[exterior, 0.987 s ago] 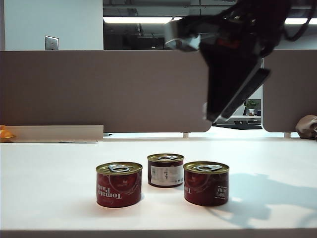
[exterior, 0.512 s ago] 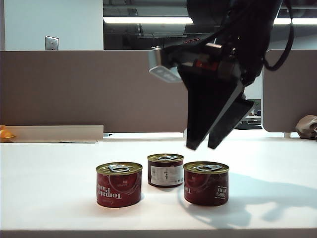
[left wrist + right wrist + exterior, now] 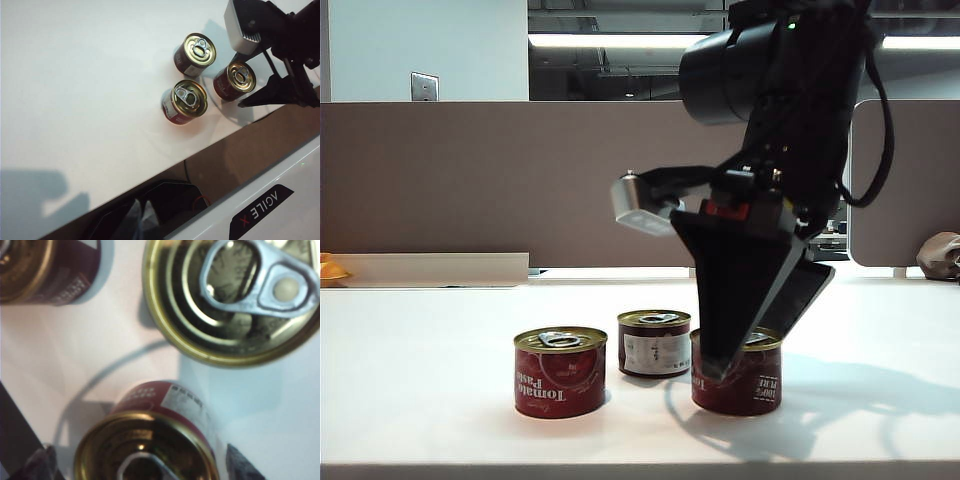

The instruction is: Pick up the cans one by one and stack them together.

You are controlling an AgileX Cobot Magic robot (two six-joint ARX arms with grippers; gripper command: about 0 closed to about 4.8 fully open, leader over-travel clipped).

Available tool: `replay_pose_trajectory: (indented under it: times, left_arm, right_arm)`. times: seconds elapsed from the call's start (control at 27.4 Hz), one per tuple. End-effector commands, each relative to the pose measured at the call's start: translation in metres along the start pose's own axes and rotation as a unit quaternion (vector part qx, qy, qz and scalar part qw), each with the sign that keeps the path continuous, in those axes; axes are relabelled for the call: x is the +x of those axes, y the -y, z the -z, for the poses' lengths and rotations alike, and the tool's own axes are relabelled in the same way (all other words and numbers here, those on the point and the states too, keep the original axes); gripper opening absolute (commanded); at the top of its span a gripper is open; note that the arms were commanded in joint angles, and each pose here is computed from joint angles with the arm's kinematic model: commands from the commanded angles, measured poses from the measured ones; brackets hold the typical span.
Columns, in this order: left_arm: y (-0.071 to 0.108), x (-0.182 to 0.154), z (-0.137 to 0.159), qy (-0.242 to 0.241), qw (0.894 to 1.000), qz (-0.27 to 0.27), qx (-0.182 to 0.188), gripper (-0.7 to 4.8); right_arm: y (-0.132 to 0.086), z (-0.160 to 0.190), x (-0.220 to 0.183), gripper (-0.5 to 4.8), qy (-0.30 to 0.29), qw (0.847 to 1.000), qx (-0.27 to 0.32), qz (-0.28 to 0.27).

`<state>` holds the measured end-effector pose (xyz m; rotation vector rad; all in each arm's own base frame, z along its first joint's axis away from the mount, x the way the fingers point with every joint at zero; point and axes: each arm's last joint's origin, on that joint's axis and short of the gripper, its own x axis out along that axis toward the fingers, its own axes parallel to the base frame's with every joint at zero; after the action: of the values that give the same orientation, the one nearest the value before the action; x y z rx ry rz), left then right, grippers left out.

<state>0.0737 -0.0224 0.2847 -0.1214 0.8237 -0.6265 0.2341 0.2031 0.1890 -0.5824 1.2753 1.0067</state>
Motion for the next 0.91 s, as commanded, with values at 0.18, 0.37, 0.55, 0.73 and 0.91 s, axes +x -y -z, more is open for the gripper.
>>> replay_pose_trajectory:
  times: [0.18, 0.37, 0.55, 0.73, 0.91]
  left_arm:
    - [0.001, -0.001, -0.001, 0.004, 1.000, 0.002, 0.002, -0.05]
    - [0.001, -0.001, -0.001, 0.004, 1.000, 0.002, 0.002, -0.05]
    - [0.001, -0.001, -0.001, 0.004, 1.000, 0.002, 0.002, -0.05]
    - [0.001, -0.001, -0.001, 0.004, 1.000, 0.001, 0.002, -0.05]
    - [0.001, -0.001, -0.001, 0.004, 1.000, 0.001, 0.002, -0.05]
  right_arm:
    - [0.002, -0.006, 0.000, 2.49, 0.017, 1.000, 0.004, 0.018]
    - [0.003, -0.007, 0.000, 2.37, 0.024, 0.999, 0.003, 0.021]
    - [0.002, -0.007, -0.004, 2.37, 0.013, 1.000, 0.007, 0.021]
    - [0.001, -0.013, -0.016, 2.37, 0.009, 1.000, 0.008, 0.019]
    - [-0.001, -0.025, -0.038, 2.37, 0.017, 1.000, 0.005, 0.022]
